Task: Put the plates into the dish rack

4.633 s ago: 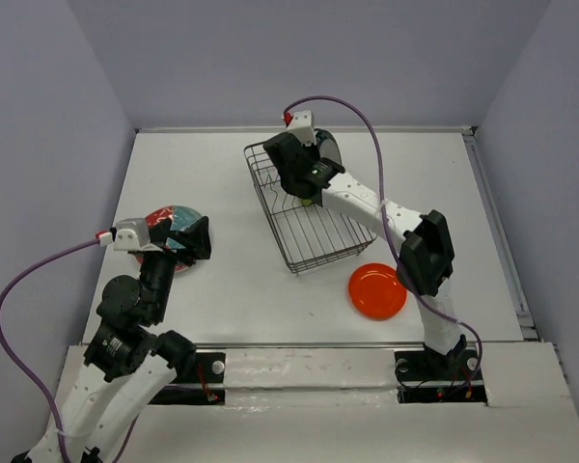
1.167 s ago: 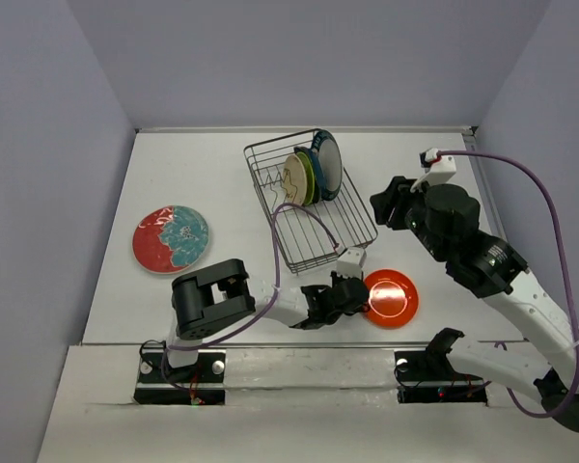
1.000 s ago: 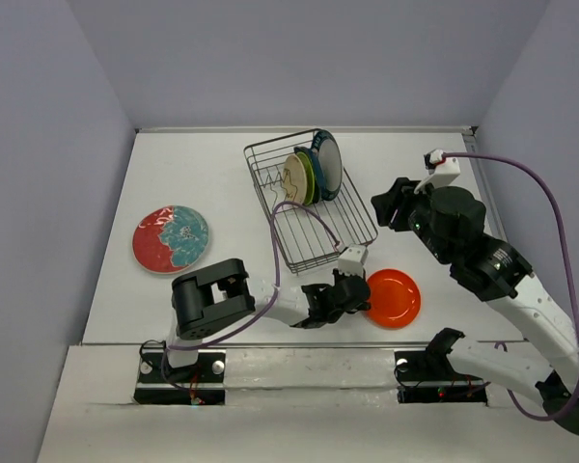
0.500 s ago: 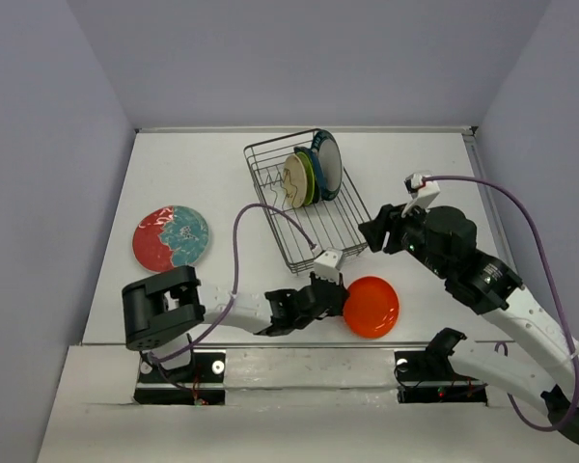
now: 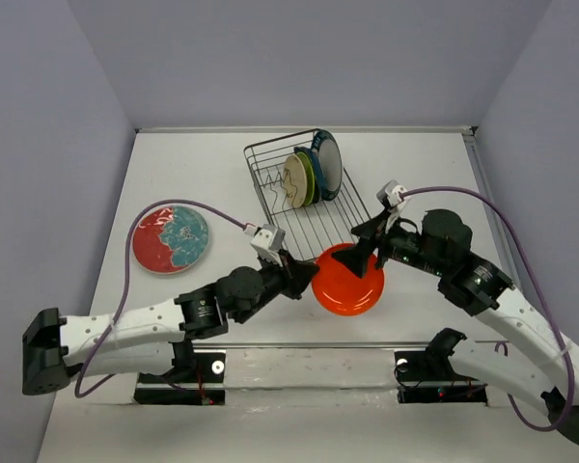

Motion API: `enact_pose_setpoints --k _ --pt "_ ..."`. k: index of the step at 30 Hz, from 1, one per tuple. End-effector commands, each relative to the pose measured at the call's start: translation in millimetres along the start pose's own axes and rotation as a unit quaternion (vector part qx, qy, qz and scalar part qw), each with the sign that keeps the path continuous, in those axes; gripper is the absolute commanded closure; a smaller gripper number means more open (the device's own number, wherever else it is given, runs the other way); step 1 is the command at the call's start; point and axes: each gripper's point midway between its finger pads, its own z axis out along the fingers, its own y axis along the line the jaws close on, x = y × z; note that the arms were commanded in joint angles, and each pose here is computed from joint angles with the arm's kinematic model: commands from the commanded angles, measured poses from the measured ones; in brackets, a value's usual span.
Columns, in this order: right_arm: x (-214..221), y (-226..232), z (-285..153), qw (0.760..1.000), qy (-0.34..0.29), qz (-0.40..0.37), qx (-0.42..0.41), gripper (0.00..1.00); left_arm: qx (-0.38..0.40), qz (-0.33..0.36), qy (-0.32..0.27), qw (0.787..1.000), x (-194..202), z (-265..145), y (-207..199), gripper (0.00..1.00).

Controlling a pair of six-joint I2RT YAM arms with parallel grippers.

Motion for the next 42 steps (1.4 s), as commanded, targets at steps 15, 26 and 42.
enact_pose_setpoints --k 15,26,42 --pt "37 62 37 0.965 0.086 0.024 -0.248 0.7 -0.08 0.055 -0.079 0.992 -95 -69 39 0.95" --pt "-83 -1 104 0.995 -0.046 0.083 -0.025 0.93 -0.324 0.156 -0.208 0.91 -199 -151 102 0.01" --pt "-112 -173 185 0.851 -0.114 0.043 0.511 0.93 -0.315 0.141 -0.245 0.906 -189 -161 127 0.01"
